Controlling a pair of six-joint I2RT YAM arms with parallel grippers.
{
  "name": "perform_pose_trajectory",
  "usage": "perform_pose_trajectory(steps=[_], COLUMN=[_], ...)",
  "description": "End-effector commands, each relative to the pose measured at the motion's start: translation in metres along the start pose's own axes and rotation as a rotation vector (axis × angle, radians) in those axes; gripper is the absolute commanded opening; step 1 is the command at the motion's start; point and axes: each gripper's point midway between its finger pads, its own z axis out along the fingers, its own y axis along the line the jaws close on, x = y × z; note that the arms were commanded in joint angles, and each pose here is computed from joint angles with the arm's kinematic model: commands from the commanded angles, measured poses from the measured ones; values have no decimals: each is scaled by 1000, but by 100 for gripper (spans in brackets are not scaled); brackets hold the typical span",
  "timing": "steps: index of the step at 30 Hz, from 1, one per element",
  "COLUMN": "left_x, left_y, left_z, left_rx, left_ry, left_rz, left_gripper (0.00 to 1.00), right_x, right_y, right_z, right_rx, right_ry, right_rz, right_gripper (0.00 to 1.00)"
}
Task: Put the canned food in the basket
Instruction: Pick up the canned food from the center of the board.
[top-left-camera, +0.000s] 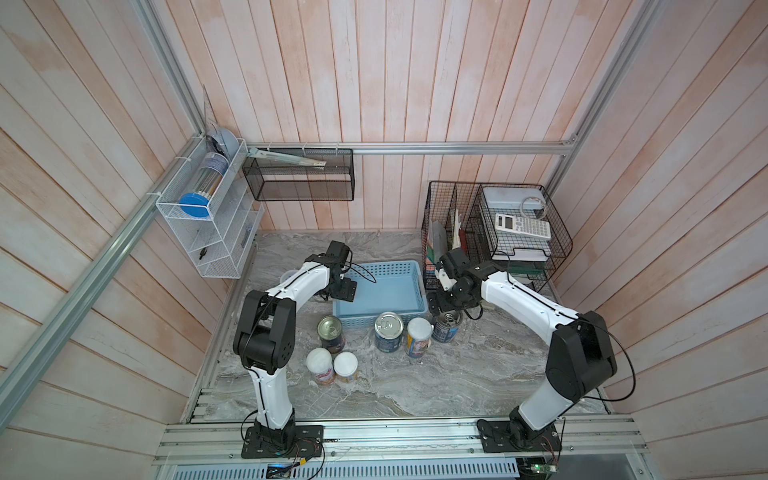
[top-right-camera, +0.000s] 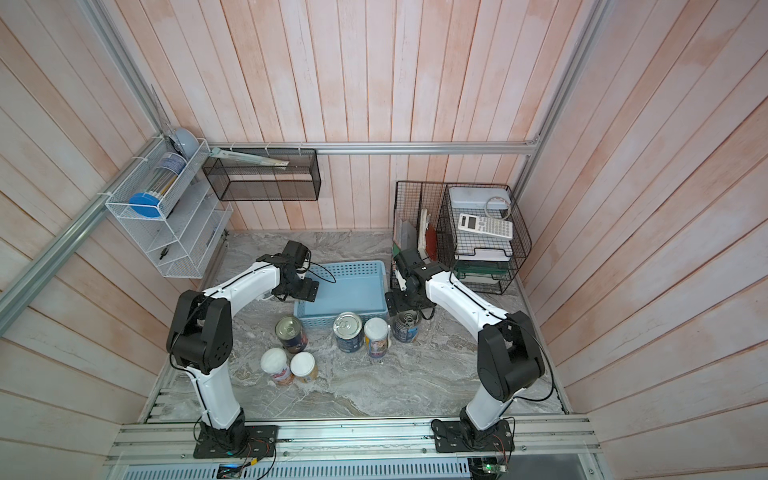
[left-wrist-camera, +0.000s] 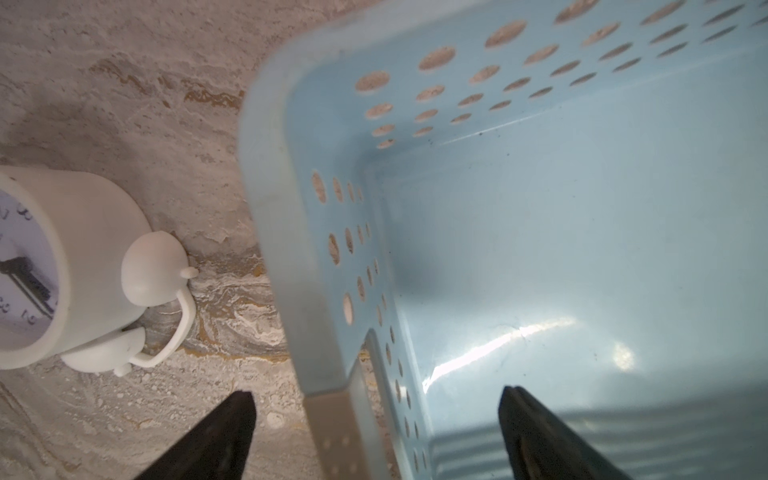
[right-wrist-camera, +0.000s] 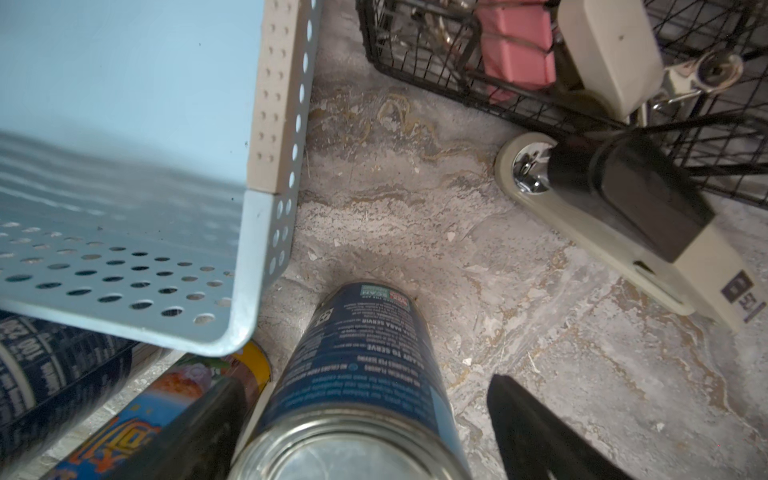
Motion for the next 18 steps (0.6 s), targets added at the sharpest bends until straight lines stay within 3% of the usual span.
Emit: perform_pose_trajectory(steps=[1, 14, 18], left_x=[-7, -8, -8], left_y=[5, 11, 14], left_z=[-11, -12, -14], left_rx=[-6, -7, -12], left_ry=[-44, -54, -61], left_rz=[-21, -46, -54], left_gripper=[99, 100, 100], right_x=[30, 52, 52], right_y=[-9, -10, -6], right_z=[-3, 6, 10], right_rx=[39, 39, 15], right_ry=[84, 103, 109], right_rz=[6, 19, 20], right_gripper=[98, 98, 74])
